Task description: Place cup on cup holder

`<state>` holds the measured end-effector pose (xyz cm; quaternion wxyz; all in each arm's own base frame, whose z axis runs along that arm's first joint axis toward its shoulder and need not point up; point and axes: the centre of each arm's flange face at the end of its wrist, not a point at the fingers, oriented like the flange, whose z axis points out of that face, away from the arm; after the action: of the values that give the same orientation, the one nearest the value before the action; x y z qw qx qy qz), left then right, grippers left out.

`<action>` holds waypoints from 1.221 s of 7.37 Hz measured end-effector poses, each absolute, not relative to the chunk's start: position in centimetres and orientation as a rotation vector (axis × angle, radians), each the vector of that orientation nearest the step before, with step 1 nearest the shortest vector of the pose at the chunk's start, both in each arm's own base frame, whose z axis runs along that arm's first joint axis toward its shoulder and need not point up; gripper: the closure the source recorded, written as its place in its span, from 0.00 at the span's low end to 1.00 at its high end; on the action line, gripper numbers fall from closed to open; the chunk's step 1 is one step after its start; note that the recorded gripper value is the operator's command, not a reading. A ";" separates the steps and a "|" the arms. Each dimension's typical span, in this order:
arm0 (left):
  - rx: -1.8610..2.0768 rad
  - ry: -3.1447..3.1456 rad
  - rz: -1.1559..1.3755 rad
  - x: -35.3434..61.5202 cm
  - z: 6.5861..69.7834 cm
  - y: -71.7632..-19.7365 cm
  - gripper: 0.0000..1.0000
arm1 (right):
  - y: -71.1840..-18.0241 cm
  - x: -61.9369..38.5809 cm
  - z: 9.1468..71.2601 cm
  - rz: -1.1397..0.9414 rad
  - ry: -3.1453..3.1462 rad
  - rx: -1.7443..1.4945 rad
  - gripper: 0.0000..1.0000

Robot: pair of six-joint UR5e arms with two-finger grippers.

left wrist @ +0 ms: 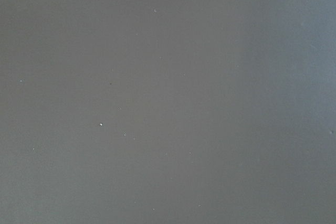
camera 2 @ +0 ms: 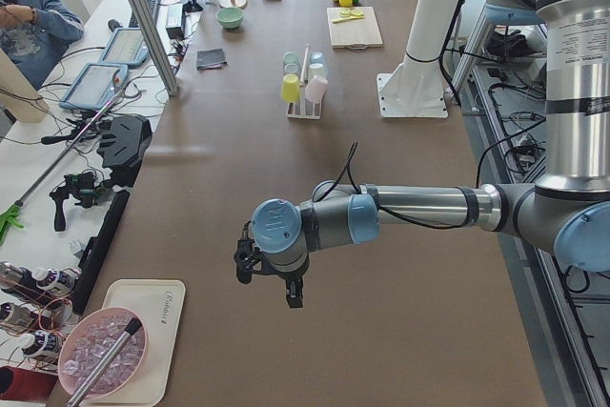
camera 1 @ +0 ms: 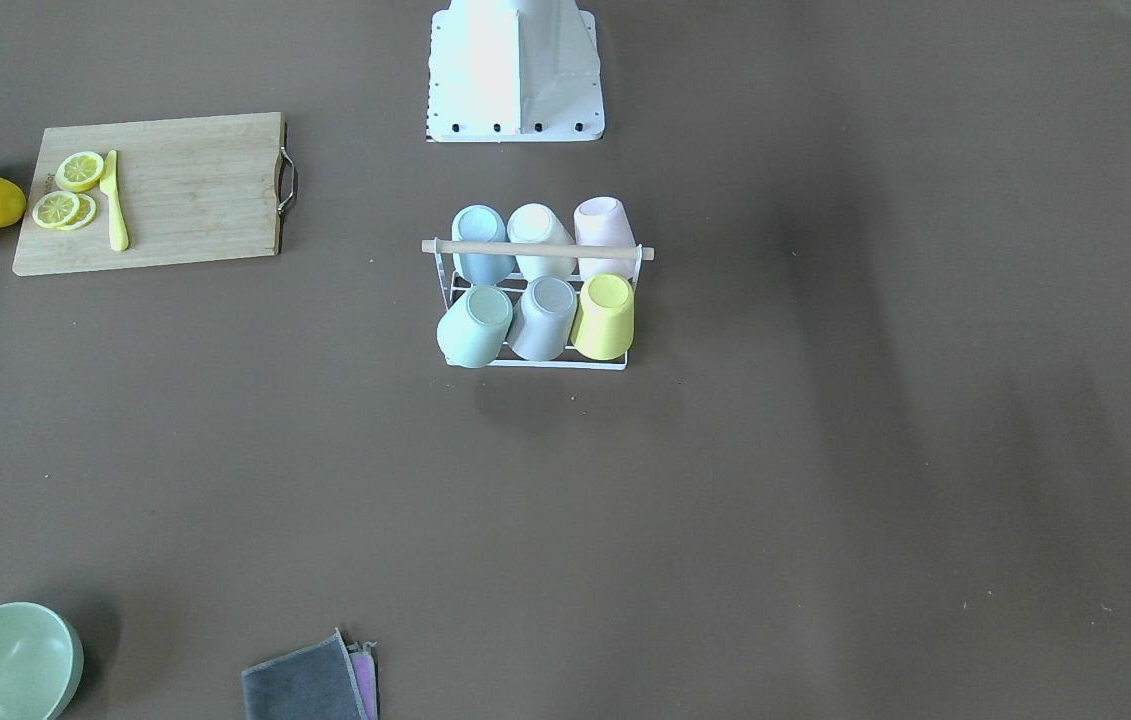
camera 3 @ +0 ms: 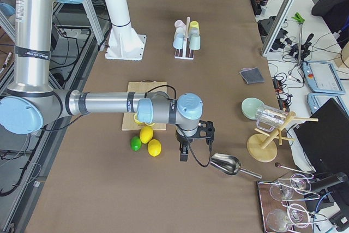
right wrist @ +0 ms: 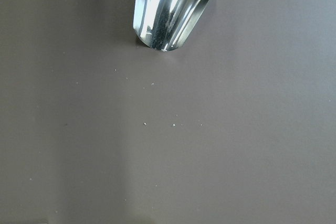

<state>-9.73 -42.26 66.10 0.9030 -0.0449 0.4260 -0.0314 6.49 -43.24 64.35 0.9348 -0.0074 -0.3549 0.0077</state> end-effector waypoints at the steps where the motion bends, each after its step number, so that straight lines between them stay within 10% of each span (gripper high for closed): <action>1: -0.093 0.881 -0.065 -9.7 66.1 -42.3 0.02 | -42.4 7.5 64.9 0.039 -0.728 -0.017 0.00; 9: -0.096 0.881 -0.065 -9.7 66.3 -42.2 0.02 | -41.2 9.0 65.8 0.077 -0.731 -0.015 0.00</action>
<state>-9.73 -42.16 66.32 0.9029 -0.0465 0.4262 -0.0316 9.01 -41.24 65.78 0.9331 -0.0075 -0.3575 0.0376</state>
